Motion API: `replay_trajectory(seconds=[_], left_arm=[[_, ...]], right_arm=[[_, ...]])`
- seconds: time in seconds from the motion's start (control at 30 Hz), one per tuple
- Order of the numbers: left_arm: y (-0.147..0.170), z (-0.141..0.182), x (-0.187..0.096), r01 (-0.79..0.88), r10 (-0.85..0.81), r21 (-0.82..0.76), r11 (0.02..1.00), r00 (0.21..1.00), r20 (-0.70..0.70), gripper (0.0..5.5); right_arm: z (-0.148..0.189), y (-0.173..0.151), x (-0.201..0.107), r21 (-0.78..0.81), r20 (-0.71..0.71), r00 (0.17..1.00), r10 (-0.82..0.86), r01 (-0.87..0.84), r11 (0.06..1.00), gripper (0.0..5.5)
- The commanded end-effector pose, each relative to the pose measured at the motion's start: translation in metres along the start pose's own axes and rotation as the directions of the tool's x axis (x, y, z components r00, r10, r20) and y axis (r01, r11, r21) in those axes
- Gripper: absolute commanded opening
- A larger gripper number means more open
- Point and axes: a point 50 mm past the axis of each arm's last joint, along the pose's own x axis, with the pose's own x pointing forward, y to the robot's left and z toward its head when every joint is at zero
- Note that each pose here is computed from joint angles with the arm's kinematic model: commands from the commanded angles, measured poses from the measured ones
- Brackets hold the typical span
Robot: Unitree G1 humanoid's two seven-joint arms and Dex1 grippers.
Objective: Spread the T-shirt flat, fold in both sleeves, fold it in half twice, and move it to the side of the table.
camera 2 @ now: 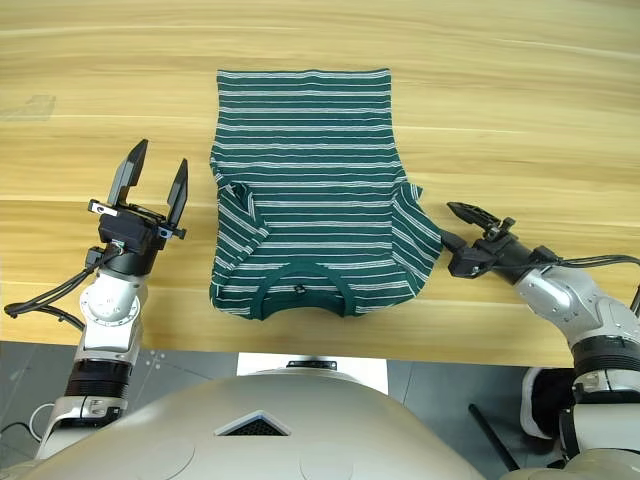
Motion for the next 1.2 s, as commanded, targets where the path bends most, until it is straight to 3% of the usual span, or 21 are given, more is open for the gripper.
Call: replay_trajectory(seconds=[0.03,0.23,0.47,0.67,1.2], left_arm=[[0.001,0.0,-0.002,-0.002,0.002,0.002,1.0,1.0,-0.016,2.24],[0.001,0.002,-0.006,-0.007,0.007,-0.003,1.0,1.0,-0.023,2.24],[0.0,0.002,-0.01,-0.033,0.033,-0.009,0.999,0.999,-0.035,2.24],[-0.002,0.003,-0.009,-0.039,0.038,-0.02,0.999,0.999,-0.03,2.24],[-0.006,0.004,-0.009,-0.02,0.019,-0.033,0.999,1.0,-0.024,2.24]], right_arm=[[0.004,0.025,-0.009,0.006,0.017,0.982,0.191,-0.191,0.982,2.71],[0.0,0.009,-0.048,0.023,-0.02,0.947,0.32,-0.32,0.947,2.71],[-0.001,-0.016,-0.054,0.011,-0.053,0.934,0.352,-0.352,0.936,2.71],[0.018,-0.002,-0.031,0.066,0.076,0.926,0.369,-0.374,0.925,2.71],[0.013,0.019,-0.008,0.102,0.095,0.926,0.364,-0.373,0.922,2.71]])
